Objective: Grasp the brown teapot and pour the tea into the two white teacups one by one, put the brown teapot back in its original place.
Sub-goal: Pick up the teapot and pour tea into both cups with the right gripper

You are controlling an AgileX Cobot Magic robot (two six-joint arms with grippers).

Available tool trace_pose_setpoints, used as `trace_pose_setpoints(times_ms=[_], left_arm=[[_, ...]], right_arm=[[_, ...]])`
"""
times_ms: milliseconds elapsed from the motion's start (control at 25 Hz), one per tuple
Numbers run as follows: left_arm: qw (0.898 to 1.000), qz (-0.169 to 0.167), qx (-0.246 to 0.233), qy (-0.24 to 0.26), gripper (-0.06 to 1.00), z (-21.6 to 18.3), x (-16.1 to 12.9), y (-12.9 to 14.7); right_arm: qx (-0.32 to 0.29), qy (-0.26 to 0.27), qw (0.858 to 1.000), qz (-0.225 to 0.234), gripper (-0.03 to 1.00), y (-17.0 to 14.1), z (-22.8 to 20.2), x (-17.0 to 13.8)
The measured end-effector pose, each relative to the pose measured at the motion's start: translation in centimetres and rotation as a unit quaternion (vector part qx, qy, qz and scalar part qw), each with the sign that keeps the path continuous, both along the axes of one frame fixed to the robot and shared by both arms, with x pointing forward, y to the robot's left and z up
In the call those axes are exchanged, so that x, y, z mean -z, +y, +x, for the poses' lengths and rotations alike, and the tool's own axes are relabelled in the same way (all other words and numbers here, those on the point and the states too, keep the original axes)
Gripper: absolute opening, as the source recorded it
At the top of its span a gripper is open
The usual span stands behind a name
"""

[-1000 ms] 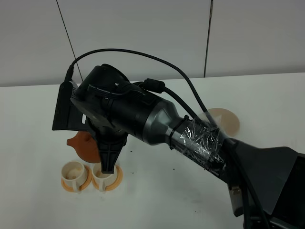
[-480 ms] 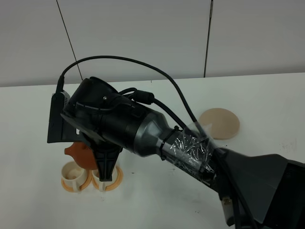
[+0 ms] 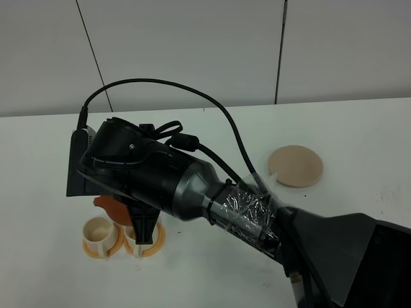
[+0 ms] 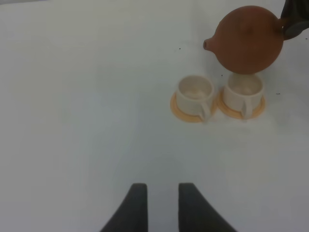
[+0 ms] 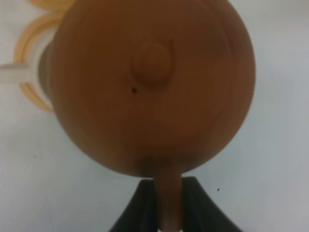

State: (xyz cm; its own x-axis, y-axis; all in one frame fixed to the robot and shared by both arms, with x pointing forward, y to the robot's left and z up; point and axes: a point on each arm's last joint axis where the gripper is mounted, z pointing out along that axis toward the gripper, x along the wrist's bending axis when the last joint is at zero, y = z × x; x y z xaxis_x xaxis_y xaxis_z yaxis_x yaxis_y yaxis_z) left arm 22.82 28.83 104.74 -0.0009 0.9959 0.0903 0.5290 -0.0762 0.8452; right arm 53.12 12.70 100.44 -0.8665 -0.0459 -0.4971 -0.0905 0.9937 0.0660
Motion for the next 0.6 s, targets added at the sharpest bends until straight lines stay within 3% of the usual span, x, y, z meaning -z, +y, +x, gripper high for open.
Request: trace_pose_setpoints(times_ms=[600], left_arm=[[1.000,0.000,0.000,0.000,0.23,0.00,0.00,0.00]], right_arm=[[-0.011,-0.023,1.000,-0.011,0.10,0.51,-0.68,-0.18]])
